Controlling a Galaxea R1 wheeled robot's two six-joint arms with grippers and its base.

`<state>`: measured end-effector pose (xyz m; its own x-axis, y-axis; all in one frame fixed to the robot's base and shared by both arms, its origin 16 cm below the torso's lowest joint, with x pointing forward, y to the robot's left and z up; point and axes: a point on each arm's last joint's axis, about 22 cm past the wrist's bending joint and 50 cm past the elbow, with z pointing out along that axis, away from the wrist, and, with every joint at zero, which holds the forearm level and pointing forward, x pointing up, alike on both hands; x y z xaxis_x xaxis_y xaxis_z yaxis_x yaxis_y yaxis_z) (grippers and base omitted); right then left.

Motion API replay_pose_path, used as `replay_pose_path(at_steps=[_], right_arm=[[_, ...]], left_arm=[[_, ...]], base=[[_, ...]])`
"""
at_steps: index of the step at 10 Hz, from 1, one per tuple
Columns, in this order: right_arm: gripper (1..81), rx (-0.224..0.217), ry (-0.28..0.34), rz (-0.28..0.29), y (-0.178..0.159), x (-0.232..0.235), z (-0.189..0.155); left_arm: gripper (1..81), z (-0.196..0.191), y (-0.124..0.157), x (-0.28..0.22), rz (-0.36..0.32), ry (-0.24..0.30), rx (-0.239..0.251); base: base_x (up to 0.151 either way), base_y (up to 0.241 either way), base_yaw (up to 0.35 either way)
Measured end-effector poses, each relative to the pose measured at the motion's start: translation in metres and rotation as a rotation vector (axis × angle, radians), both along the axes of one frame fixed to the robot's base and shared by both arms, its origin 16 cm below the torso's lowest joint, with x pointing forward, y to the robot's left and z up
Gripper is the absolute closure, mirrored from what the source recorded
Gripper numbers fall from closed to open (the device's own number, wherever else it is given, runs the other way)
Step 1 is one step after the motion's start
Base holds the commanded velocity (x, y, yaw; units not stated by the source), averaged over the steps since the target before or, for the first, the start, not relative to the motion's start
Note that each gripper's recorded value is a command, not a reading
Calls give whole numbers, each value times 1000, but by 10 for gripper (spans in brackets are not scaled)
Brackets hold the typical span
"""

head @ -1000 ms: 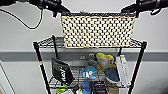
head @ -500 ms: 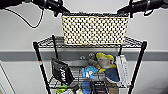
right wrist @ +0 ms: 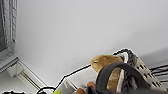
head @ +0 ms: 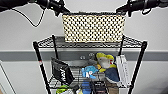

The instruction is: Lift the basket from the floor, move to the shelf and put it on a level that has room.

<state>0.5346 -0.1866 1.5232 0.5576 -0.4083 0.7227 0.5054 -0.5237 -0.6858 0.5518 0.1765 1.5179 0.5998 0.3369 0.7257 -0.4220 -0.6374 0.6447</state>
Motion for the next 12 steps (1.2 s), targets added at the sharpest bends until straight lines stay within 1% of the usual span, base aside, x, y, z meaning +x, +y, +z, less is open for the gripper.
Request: replay_pose_path(at_steps=[1,2,3,4,6,7,8,9,12], right_arm=[[811,1,-1,-8,-3,5,-4],[811,0,8,-12,-5,13,-14],[811,-5,23,-15,-4,22,-27],[811,-2,20,-24,-1,33,-32],[811,4,11,-49,-5,49,-35],[811,3,4,-61,-8,56,-37],[811,16,-1,-75,-12,63,-40],[811,20,-9,-88,-17,68,-43],[811,23,-12,-100,-18,75,-43]], left_arm=[[811,0,-4,7,3,-1,4],[811,-7,-4,15,8,1,13],[811,-18,-1,25,20,24,9],[811,-30,2,37,33,32,13],[811,-29,5,50,57,21,14],[811,-28,3,53,57,14,24],[811,-31,0,56,54,6,34],[811,-34,-1,63,63,1,27],[811,-36,-5,72,71,-12,27]], base=[[0,0,0],[0,0,0],[0,0,0],[0,0,0],[0,0,0],[0,0,0],[0,0,0],[0,0,0],[0,0,0]])
